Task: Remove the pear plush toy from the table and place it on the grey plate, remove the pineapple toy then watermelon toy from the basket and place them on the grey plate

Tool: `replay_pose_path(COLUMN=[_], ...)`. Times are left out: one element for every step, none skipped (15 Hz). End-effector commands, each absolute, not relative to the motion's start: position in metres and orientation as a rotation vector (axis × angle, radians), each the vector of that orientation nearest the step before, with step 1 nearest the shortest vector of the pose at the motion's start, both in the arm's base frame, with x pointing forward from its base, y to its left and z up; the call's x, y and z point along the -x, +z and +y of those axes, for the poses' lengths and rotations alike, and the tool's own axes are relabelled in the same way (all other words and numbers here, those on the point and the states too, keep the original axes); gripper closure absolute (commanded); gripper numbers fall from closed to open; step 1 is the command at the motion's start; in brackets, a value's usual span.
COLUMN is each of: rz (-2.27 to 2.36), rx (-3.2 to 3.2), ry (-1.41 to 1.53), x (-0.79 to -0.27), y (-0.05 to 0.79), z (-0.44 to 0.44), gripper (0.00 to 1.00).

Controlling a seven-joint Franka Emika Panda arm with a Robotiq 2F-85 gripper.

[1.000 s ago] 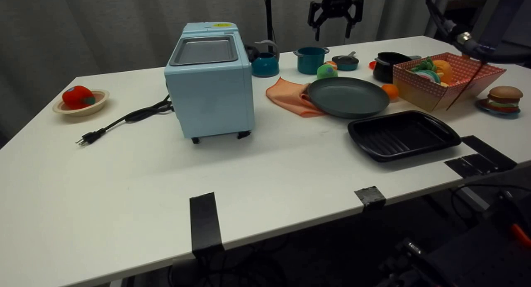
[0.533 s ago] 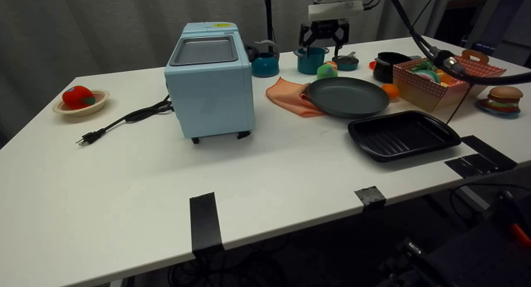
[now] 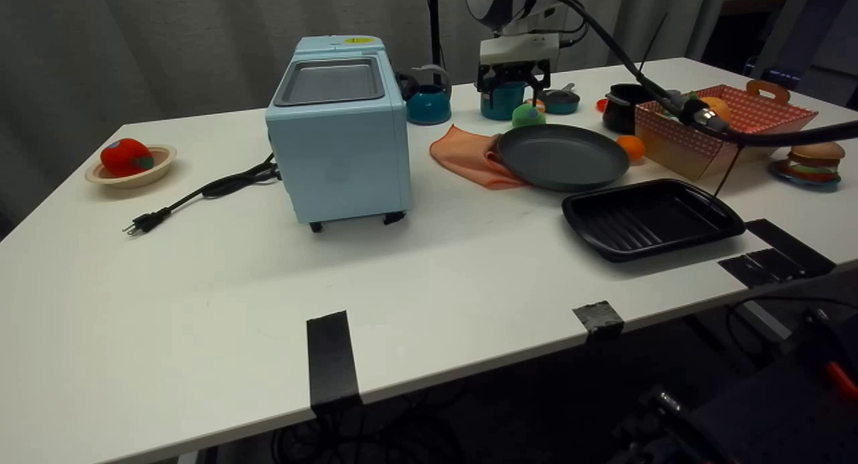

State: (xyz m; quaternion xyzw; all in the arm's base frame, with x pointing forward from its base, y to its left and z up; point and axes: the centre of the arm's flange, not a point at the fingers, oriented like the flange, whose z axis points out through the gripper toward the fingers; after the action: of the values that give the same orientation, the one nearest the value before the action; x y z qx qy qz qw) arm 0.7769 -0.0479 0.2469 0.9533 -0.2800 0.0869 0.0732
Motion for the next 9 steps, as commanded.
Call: replay_pose_path(rz=[-0.891,-0.900,-0.911,-0.922,-0.937,-0.948,-0.962,-0.973,-0.985], rx=[-2.768,-2.751,-2.731,-2.714,-2.696,-2.681,-2.668,-2.657,-2.649], ry=[0.275,0.276,0.274,0.264,0.248,0.235,0.221,0.207,0.194], x=[-0.818,-0.821,-0.824,-0.827,-0.831,-0.832,-0.833,-0.833,-0.832], y=[0.228,0.222,0.216,0.211,0.205,0.200,0.196,0.193,0.193], z=[-0.063,-0.067,-0.072,-0.075,-0.078,-0.080,-0.082,-0.083,-0.085], gripper=[0.00,0.00,0.00,0.00,0.13,0.26,0.35,0.42,0.50])
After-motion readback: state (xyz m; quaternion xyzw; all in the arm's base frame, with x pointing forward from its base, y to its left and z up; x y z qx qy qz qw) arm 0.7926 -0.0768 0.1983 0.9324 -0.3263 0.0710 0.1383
